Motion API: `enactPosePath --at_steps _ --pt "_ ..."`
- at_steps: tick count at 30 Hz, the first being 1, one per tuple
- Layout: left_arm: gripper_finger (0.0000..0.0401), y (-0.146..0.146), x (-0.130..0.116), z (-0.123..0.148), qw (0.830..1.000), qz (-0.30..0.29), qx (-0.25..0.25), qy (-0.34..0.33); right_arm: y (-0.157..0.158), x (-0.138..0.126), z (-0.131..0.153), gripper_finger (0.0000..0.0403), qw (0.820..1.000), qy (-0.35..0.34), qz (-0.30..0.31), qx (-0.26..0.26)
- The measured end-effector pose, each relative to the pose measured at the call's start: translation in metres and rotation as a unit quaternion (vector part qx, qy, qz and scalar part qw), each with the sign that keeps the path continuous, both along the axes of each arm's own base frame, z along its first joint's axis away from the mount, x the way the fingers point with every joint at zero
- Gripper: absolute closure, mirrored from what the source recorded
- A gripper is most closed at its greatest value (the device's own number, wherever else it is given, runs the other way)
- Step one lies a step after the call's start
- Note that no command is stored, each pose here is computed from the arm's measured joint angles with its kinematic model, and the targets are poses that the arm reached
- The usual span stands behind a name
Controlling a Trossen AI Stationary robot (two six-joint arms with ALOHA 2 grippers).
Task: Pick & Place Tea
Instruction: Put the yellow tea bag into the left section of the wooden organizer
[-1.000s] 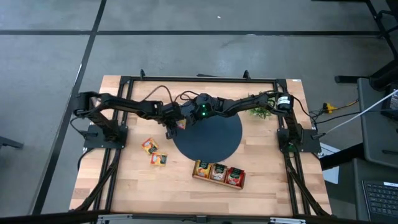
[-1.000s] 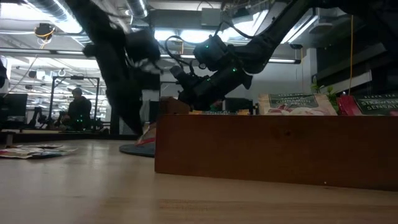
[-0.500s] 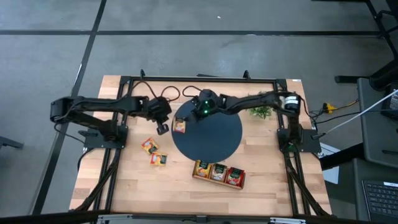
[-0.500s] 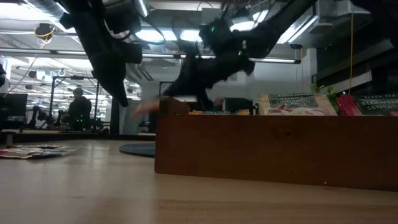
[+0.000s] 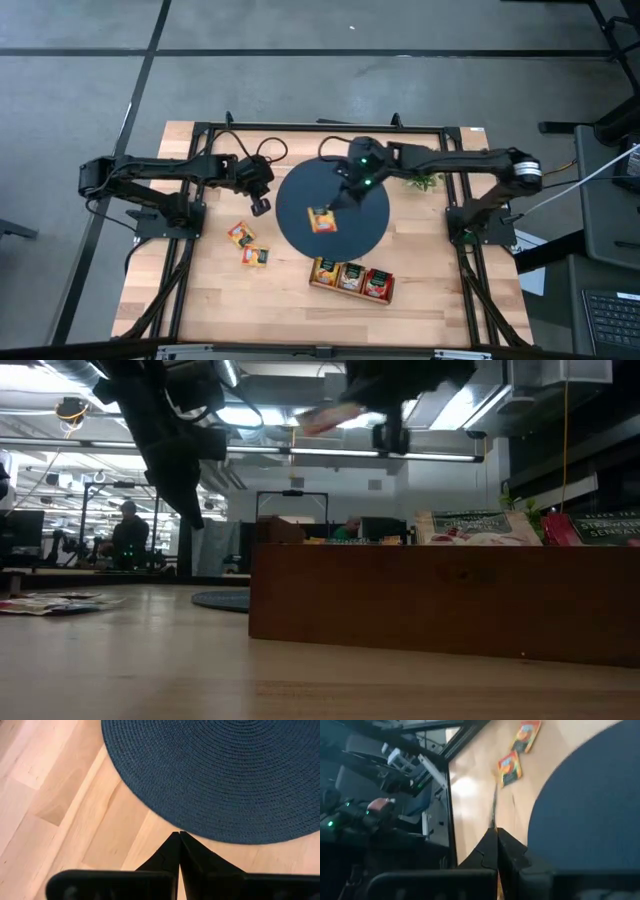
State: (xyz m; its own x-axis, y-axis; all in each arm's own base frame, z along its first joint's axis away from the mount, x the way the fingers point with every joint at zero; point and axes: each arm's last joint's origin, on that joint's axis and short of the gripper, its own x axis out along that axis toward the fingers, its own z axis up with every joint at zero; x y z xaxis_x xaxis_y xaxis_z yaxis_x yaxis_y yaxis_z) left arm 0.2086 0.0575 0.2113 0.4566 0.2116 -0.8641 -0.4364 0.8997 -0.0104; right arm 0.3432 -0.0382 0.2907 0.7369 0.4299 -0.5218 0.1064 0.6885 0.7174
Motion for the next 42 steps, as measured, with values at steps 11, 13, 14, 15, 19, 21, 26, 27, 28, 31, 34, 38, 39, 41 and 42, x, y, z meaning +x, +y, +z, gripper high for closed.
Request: enactPosePath --at_steps 11,13,14,15,19,21,26,27,28,31,34,38,39,41,42 --pt "0.0397 0.0 0.005 0.004 0.997 0.055 -0.027 -0.047 0.059 -0.018 0.015 0.0402 0.999 0.032 0.027 -0.006" --pt "0.0397 -0.001 0.007 0.004 0.996 0.06 -0.031 -0.056 0.065 -0.02 0.014 0.0402 0.999 0.031 0.032 -0.011" --pt "0.0397 -0.002 0.008 0.005 0.996 0.063 -0.033 -0.061 0.067 -0.024 0.012 0.0402 0.999 0.035 0.035 -0.011" --pt "0.0397 -0.003 0.009 0.005 0.995 0.064 -0.036 -0.064 0.07 -0.028 0.011 0.0403 0.999 0.035 0.035 -0.011" --pt "0.0397 -0.01 0.013 0.007 0.993 0.064 -0.044 -0.084 0.086 -0.041 0.007 0.0403 0.999 0.019 0.026 -0.008" --pt "0.0397 -0.013 0.015 0.008 0.991 0.071 -0.052 -0.098 0.096 -0.046 0.003 0.0403 1.0 0.007 0.028 -0.002" --pt "0.0397 -0.021 0.022 0.013 0.981 0.098 -0.084 -0.143 0.11 -0.063 -0.008 0.0403 1.0 -0.016 0.026 0.006" --pt "0.0397 -0.023 0.023 0.014 0.979 0.102 -0.091 -0.152 0.111 -0.065 -0.009 0.0403 0.999 -0.021 0.024 0.008" --pt "0.0397 -0.024 0.024 0.014 0.977 0.105 -0.096 -0.158 0.112 -0.068 -0.011 0.0403 0.999 -0.024 0.02 0.013" --pt "0.0397 -0.029 0.026 0.016 0.973 0.115 -0.109 -0.17 0.113 -0.073 -0.019 0.0403 0.999 -0.028 0.018 0.01" --pt "0.0397 -0.032 0.027 0.016 0.969 0.124 -0.117 -0.176 0.113 -0.074 -0.026 0.0403 1.0 -0.025 0.009 -0.002" --pt "0.0397 -0.038 0.027 0.016 0.967 0.141 -0.117 -0.18 0.114 -0.073 -0.027 0.0403 0.999 -0.047 -0.005 -0.02" --pt "0.0397 -0.039 0.027 0.016 0.966 0.143 -0.117 -0.181 0.115 -0.073 -0.027 0.0403 0.998 -0.051 -0.011 -0.026" --pt "0.0397 -0.042 0.027 0.016 0.965 0.148 -0.118 -0.182 0.116 -0.073 -0.027 0.0403 0.997 -0.059 -0.021 -0.04" --pt "0.0397 -0.044 0.027 0.016 0.965 0.148 -0.12 -0.181 0.117 -0.073 -0.027 0.0403 0.997 -0.061 -0.027 -0.048"
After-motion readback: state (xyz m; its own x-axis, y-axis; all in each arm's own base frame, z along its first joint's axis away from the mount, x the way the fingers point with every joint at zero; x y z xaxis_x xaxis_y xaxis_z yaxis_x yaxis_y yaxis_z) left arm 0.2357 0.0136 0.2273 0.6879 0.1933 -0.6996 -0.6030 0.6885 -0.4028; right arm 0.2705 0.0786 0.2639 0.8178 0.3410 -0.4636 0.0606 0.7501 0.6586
